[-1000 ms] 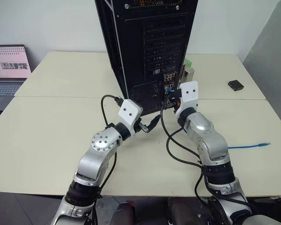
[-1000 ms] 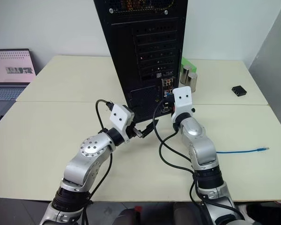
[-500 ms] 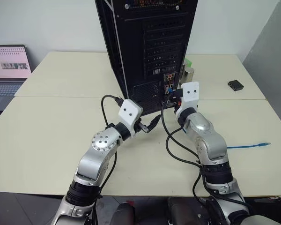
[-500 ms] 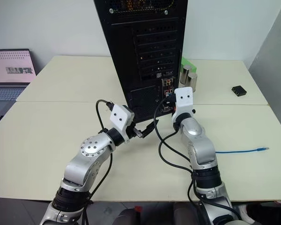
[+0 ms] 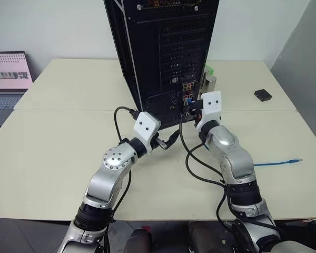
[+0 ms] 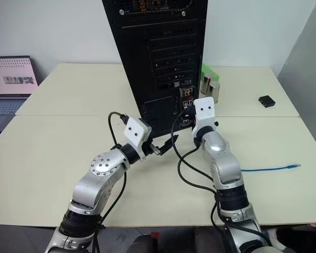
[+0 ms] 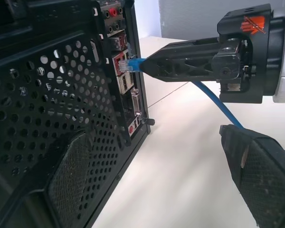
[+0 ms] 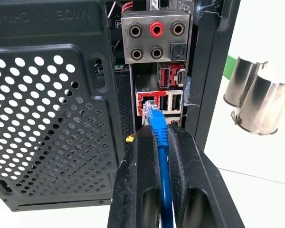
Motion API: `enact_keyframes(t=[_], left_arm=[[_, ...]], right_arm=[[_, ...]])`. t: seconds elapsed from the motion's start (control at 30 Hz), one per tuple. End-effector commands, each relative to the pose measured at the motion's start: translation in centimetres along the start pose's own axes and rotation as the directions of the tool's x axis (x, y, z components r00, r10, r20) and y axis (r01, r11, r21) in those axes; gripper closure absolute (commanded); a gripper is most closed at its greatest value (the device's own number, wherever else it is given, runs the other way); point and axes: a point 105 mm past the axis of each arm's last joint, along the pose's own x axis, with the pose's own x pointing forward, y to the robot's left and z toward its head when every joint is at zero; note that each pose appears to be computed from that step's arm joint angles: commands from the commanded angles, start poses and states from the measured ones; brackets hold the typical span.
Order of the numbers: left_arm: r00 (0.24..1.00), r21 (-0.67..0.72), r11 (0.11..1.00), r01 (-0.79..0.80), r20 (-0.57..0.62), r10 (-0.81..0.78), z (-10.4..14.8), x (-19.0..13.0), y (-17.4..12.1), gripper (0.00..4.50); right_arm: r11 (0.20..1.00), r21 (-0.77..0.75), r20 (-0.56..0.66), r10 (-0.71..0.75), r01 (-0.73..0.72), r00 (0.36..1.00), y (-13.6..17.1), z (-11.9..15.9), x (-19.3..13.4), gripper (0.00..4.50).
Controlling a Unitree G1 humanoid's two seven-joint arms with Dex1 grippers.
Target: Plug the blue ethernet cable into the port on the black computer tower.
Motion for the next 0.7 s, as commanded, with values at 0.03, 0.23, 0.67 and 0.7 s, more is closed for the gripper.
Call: enact_keyframes(t=[0.03, 0.23, 0.67, 0.7], left_arm=[[0.998, 0.033, 0.999, -0.013, 0.061, 0.010, 1.5, 0.0, 0.3, 0.06], [0.998, 0.035, 0.999, -0.011, 0.060, 0.009, 1.4, 0.0, 0.2, 0.06], [0.998, 0.035, 0.999, -0.017, 0.053, 0.015, 1.3, -0.1, 0.4, 0.06], [0.999, 0.035, 0.999, -0.017, 0.052, 0.015, 1.3, -0.1, 0.4, 0.06]], right_arm=[[0.998, -0.059, 0.122, 0.021, -0.014, 0.992, 0.4, 3.7, 0.3, 4.50], [0.996, -0.092, 0.123, 0.029, -0.018, 0.992, 0.6, 3.8, 0.4, 4.50], [0.996, -0.087, 0.127, 0.006, 0.005, 0.992, 1.2, 3.9, 1.3, 4.50], [0.997, -0.081, 0.126, 0.009, 0.001, 0.992, 1.4, 3.9, 1.5, 4.50]])
